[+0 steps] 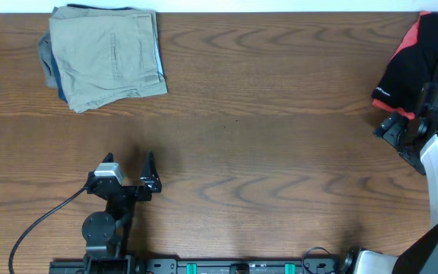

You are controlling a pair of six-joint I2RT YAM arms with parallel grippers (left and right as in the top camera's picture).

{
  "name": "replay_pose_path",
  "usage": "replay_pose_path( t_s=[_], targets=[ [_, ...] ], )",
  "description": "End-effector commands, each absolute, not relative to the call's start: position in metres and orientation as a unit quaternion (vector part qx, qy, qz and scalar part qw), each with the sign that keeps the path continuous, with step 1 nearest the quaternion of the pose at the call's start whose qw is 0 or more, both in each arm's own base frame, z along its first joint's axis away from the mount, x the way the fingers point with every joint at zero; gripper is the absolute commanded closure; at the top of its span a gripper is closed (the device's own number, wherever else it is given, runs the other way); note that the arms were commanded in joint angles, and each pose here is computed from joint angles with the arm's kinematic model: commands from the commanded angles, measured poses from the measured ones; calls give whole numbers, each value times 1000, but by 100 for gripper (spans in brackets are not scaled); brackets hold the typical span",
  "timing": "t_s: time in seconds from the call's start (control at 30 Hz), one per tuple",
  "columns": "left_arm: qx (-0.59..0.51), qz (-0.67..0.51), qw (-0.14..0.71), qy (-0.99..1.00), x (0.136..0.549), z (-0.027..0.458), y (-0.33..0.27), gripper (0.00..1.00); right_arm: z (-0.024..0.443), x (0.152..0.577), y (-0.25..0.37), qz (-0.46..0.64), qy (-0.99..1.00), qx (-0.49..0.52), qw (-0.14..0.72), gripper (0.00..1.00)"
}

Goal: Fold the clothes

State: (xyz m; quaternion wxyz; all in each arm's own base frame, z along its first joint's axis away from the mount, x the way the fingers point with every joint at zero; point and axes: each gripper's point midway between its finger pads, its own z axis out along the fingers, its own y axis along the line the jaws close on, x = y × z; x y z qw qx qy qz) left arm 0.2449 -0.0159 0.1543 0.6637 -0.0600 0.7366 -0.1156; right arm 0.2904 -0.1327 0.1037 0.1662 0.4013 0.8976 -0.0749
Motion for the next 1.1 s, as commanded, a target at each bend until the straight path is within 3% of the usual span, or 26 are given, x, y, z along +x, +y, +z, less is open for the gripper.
replay_pose_path(
  t_s=[0.0, 1.07],
  targets=[
    [-58, -110, 647, 752, 244, 140, -15, 2, 110, 291, -136, -79, 897, 399, 175, 1],
    [-58, -109, 646, 753, 244, 140, -15, 2, 113, 291, -136, -78, 896, 399, 180, 1]
  ],
)
